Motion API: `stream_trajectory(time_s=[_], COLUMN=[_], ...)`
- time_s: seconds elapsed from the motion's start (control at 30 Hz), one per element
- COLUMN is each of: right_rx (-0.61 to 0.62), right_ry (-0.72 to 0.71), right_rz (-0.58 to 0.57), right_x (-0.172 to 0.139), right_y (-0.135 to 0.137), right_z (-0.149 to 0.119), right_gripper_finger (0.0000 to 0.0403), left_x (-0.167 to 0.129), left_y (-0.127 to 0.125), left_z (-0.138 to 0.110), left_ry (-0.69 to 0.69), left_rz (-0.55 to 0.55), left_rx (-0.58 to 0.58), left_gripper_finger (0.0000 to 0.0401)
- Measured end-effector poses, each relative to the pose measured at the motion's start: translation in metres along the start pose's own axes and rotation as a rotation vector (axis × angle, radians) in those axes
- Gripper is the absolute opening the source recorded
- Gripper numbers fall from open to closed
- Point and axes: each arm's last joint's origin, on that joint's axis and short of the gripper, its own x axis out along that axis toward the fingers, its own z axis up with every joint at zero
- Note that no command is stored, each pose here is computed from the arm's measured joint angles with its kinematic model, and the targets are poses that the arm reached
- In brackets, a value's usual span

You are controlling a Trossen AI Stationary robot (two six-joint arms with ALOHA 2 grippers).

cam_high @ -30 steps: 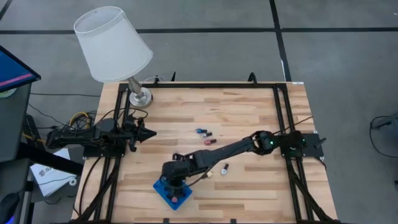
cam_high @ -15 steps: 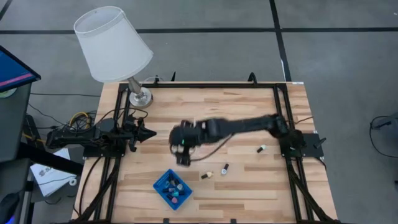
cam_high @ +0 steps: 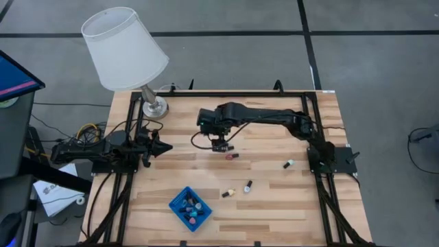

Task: Pick & Place Nail Polish
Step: Put the blue nail polish bottle in the blue bin

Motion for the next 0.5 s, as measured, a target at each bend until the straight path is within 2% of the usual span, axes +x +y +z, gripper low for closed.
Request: stream_trajectory(time_s=[0.07, 0.2, 0.3, 0.5], right_rx=[-0.004, -0.016, -0.015, -0.017], right_ry=[-0.029, -0.001, -0.029, 0.005], right_rz=[0.008, 0.012, 0.015, 0.034], right_x=[0.010, 0.030, 0.040, 0.063], right_y=[-0.006, -0.013, -0.013, -0.009], right_z=[0.001, -0.004, -0.006, -0.016], right_gripper_finger=[0.0296, 0.0296, 0.0296, 0.0296], left_x=[0.000, 0.000, 0.000, 0.000], left_y=[0.000, 0.000, 0.000, 0.000], left_z=[0.000, 0.000, 0.000, 0.000], left_ry=[0.000, 0.000, 0.000, 0.000], left_rz=[0.000, 0.000, 0.000, 0.000], left_rx=[0.000, 0.000, 0.000, 0.000], left_gripper_finger=[0.0001, 0.0001, 0.0001, 0.0001])
